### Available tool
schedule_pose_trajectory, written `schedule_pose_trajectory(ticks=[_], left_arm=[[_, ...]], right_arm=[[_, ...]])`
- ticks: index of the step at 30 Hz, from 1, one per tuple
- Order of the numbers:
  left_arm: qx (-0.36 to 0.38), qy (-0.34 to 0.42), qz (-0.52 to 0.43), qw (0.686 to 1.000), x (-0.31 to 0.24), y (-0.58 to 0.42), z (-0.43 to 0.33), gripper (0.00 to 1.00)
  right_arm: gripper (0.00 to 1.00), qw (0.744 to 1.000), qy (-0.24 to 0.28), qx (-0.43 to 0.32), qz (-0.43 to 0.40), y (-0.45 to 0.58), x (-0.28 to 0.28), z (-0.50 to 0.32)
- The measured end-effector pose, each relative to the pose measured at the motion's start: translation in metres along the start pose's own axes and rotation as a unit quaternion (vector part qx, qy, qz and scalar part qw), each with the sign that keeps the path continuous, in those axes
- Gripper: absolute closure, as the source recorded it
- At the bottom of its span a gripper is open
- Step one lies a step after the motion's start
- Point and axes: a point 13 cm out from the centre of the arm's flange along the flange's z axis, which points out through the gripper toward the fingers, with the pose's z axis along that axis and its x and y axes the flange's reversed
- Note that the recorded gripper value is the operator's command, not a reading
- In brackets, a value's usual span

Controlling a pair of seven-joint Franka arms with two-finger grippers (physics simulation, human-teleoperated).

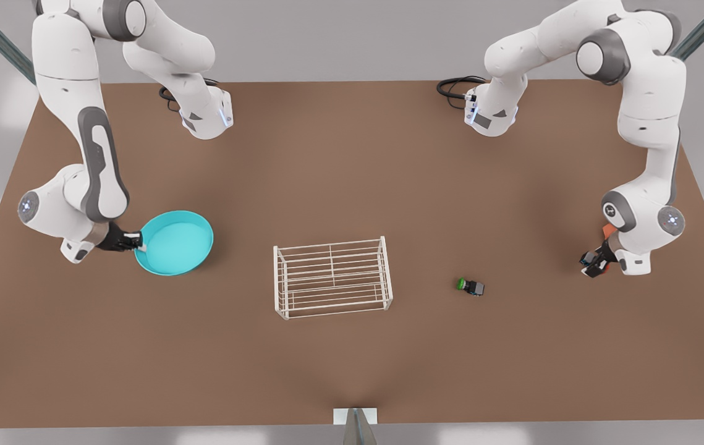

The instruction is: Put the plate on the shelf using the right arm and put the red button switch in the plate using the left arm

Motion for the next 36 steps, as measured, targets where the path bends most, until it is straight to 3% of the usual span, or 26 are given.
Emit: schedule_pose_trajectory(ticks=[10, 19, 35, 36], left_arm=[[0.005, -0.012, 0.012, 1.0, -0.006, -0.001, -0.002, 0.0], [0.006, -0.015, 0.017, 1.0, -0.008, 0.0, -0.004, 0.0], [0.002, -0.009, 0.022, 1.0, -0.004, 0.008, 0.002, 0.0], [0.002, -0.009, 0.022, 1.0, -0.004, 0.007, 0.003, 0.13]], right_arm=[[0.92, 0.995, -0.012, 0.03, -0.091, 0.073, -0.06, -0.073], [0.92, 0.991, 0.02, 0.03, -0.127, 0.196, -0.088, -0.096], [0.92, 0.997, 0.049, 0.033, -0.04, 0.379, -0.112, -0.049], [0.92, 0.998, 0.048, 0.034, -0.03, 0.386, -0.117, -0.045]])
